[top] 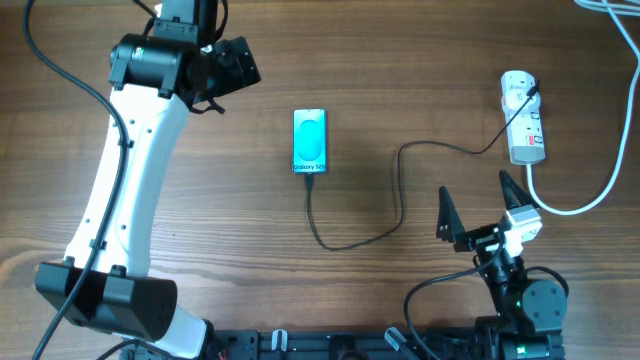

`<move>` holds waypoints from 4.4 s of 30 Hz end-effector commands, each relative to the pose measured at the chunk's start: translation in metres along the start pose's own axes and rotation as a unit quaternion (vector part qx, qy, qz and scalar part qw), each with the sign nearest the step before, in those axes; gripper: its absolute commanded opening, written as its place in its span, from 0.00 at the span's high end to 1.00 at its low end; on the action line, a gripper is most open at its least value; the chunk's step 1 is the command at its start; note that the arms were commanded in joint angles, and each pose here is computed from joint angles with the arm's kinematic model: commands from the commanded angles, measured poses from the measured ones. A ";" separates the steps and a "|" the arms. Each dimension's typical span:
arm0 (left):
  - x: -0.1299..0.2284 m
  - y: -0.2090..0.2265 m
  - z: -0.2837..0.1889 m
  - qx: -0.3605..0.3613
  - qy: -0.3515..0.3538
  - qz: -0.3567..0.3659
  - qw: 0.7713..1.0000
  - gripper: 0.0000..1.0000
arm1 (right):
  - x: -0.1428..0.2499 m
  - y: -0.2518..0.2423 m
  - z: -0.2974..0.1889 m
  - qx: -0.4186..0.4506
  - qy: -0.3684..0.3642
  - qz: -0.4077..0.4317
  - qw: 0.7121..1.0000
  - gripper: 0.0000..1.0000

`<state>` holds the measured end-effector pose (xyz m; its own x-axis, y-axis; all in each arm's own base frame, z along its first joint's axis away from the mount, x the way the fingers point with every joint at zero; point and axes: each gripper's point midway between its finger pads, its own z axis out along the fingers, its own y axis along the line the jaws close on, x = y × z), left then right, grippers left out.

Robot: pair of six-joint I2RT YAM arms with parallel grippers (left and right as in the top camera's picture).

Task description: Plug charger to phone and switch on socket

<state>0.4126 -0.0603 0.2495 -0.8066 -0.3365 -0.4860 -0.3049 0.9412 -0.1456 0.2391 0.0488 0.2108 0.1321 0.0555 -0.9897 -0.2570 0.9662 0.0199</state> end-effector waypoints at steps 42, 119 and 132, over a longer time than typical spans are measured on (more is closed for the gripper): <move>0.001 0.002 0.003 -0.006 0.001 -0.004 1.000 0.00 | 0.034 -0.037 -0.007 0.094 0.069 -0.017 0.993 0.00; 0.141 0.067 -0.058 0.079 -0.040 0.073 0.993 0.00 | 0.034 -0.037 -0.007 0.094 0.069 -0.017 0.993 0.00; 0.183 0.085 -0.051 0.151 -0.165 0.082 0.971 0.00 | 0.034 -0.037 -0.007 0.094 0.069 -0.017 0.993 0.00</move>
<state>0.2202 -0.0442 0.1955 -0.6344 -0.2141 -0.7428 -0.0120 0.9635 -0.2675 0.2467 0.0160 0.1725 -0.0131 0.0126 -0.9998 -0.0878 0.9960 0.0137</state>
